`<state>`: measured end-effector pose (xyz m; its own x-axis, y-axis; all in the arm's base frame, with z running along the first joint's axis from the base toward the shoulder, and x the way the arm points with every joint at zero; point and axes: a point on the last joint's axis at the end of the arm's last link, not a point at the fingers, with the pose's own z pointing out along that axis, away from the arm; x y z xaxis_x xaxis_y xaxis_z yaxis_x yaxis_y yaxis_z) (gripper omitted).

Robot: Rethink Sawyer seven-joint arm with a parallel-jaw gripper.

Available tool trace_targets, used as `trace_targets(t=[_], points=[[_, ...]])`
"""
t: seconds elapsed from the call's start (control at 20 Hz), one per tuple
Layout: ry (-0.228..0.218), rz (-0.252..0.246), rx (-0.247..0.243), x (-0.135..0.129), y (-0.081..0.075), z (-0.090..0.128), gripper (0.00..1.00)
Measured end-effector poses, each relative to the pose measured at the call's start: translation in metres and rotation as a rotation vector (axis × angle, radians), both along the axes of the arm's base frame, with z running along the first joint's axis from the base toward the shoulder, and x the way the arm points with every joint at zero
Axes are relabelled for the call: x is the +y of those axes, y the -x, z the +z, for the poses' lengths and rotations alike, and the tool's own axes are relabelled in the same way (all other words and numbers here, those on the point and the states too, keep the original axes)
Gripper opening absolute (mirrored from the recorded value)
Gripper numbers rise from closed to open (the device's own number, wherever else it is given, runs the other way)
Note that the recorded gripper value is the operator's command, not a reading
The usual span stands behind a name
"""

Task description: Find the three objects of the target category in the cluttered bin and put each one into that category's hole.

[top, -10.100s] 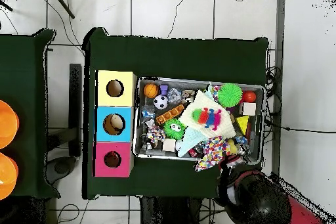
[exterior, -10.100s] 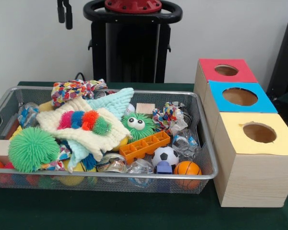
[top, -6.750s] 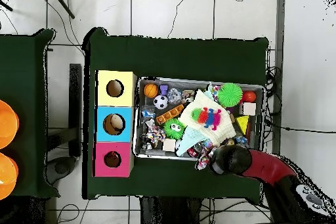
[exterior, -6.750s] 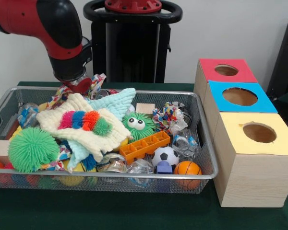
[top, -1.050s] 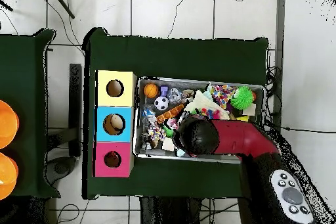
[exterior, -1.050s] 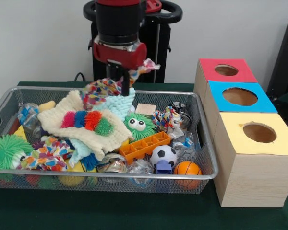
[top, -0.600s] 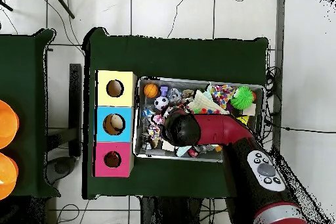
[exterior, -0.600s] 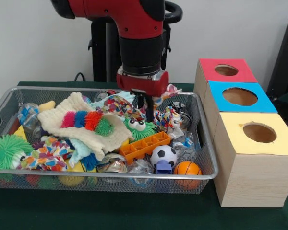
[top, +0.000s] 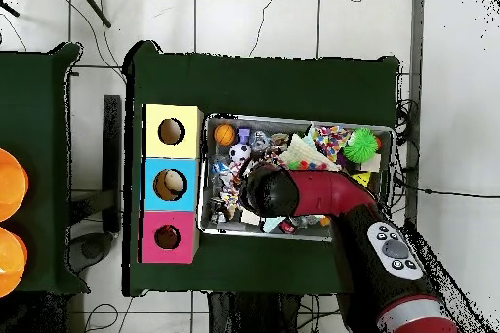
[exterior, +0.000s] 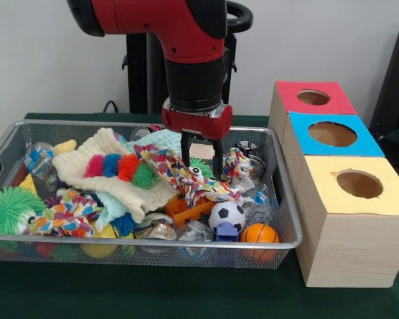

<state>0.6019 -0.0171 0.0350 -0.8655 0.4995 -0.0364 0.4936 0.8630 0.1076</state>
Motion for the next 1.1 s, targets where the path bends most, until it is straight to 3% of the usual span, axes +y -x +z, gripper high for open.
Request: trace_targets(t=[0.35, 0.65, 0.85, 1.1], points=[[-0.002, -0.059, -0.001, -0.036, 0.001, 0.000, 1.00], [-0.004, -0.178, 0.018, -0.108, 0.013, 0.003, 1.00], [0.000, -0.221, 0.029, -0.141, 0.020, 0.006, 1.00], [0.025, -0.230, 0.025, -0.172, 0.025, 0.008, 1.00]])
